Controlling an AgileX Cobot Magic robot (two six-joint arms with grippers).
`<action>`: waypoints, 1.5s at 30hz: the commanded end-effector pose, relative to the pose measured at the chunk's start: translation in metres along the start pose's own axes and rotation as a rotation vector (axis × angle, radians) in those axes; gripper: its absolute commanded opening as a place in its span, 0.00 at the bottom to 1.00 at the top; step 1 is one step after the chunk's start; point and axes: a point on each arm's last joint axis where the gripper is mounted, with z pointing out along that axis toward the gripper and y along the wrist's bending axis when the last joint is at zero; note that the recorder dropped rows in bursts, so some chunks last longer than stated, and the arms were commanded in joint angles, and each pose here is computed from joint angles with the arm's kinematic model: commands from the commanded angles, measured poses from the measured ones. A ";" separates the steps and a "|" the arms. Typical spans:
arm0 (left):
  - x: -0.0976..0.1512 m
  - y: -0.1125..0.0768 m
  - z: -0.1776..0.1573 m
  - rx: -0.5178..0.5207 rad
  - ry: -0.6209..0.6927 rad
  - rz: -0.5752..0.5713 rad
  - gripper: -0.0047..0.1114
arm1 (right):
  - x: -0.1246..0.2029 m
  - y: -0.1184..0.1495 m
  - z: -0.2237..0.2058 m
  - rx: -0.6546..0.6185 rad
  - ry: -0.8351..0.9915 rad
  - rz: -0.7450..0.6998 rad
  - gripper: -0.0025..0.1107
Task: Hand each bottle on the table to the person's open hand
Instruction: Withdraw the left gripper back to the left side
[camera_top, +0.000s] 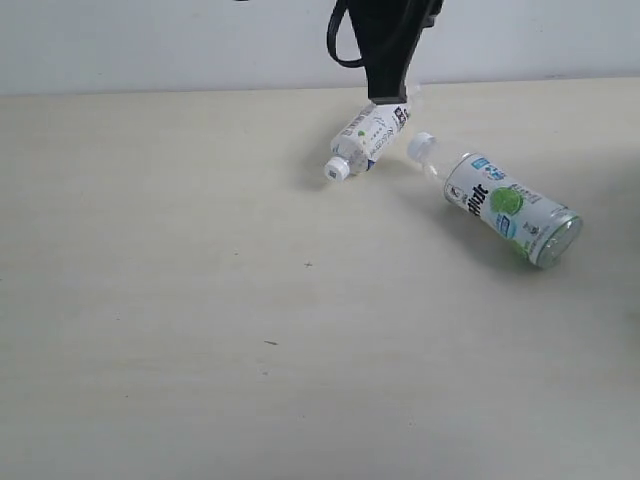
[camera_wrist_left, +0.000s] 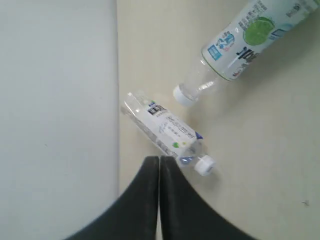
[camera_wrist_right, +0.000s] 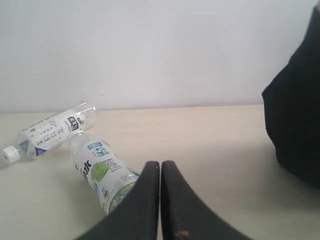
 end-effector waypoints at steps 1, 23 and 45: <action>0.023 0.014 -0.002 0.042 0.020 -0.346 0.05 | 0.001 0.000 0.000 0.006 -0.006 -0.003 0.03; 0.142 -0.037 -0.002 -0.101 -0.215 -1.074 0.05 | 0.001 0.000 0.000 0.006 -0.006 -0.003 0.03; 0.193 -0.212 -0.127 -0.231 -1.054 -0.994 0.05 | 0.001 0.000 0.000 0.006 -0.006 -0.003 0.03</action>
